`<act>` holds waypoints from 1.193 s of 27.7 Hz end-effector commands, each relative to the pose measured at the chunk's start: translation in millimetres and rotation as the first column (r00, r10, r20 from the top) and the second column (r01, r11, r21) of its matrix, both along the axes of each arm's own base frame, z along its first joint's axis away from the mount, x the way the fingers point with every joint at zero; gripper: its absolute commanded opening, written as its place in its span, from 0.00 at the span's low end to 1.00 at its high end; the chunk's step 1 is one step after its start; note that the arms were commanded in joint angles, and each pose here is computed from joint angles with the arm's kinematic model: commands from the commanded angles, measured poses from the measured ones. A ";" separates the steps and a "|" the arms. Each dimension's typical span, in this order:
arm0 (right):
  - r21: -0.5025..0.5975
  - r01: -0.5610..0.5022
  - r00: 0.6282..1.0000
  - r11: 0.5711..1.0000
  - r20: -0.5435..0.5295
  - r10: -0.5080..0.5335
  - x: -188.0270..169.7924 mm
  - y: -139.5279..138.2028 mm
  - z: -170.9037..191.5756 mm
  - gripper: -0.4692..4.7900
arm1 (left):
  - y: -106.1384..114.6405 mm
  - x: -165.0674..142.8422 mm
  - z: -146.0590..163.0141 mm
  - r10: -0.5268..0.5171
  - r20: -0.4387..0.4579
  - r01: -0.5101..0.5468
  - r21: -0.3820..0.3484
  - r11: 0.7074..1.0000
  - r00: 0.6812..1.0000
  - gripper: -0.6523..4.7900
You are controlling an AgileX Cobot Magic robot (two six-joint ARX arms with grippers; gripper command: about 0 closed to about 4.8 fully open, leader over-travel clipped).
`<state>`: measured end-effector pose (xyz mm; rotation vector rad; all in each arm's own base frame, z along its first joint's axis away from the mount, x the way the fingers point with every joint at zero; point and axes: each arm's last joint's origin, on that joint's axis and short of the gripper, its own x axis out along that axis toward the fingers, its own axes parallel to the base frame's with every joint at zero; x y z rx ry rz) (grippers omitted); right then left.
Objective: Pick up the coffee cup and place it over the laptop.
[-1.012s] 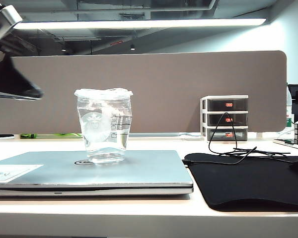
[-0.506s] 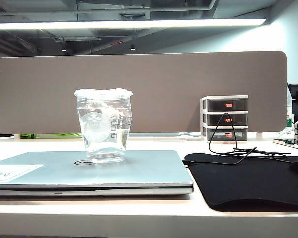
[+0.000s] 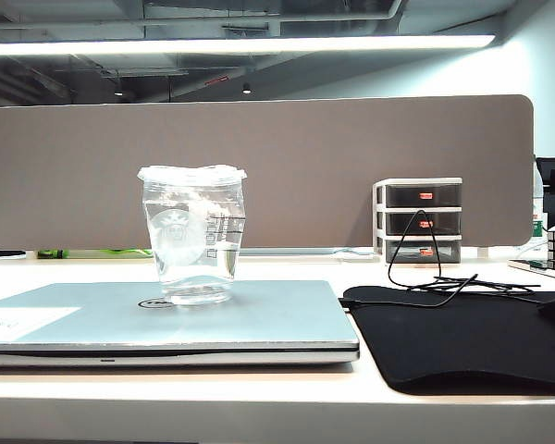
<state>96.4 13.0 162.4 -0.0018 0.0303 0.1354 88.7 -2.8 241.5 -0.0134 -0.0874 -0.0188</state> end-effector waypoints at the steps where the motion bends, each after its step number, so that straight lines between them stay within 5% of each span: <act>1: 0.001 -0.027 1.000 1.000 0.008 0.027 0.1 0.8 -0.5 0.08 | 1.1 -3.1 -4.3 0.031 0.000 -0.031 -0.030 0.999 1.000 0.11; 10: 0.001 -0.051 0.999 0.999 0.008 0.051 0.0 1.5 -0.5 0.08 | 0.4 0.1 -28.0 0.009 0.031 -0.009 -0.026 1.000 0.999 0.11; 14: 0.001 -0.050 0.999 0.999 0.008 0.050 0.0 1.5 -0.4 0.08 | -4.1 1.6 -40.4 -0.141 0.108 0.142 0.001 0.990 0.984 0.11; 28: -0.002 -0.054 0.998 0.999 0.016 0.054 0.0 1.6 0.3 0.08 | -4.1 8.0 -68.4 -0.133 -0.008 0.133 0.026 0.991 0.991 0.11; 33: -0.065 0.029 0.999 0.997 0.025 -0.027 0.3 -0.8 0.3 0.08 | -4.1 8.1 -69.1 -0.133 -0.015 0.134 0.032 0.990 0.991 0.11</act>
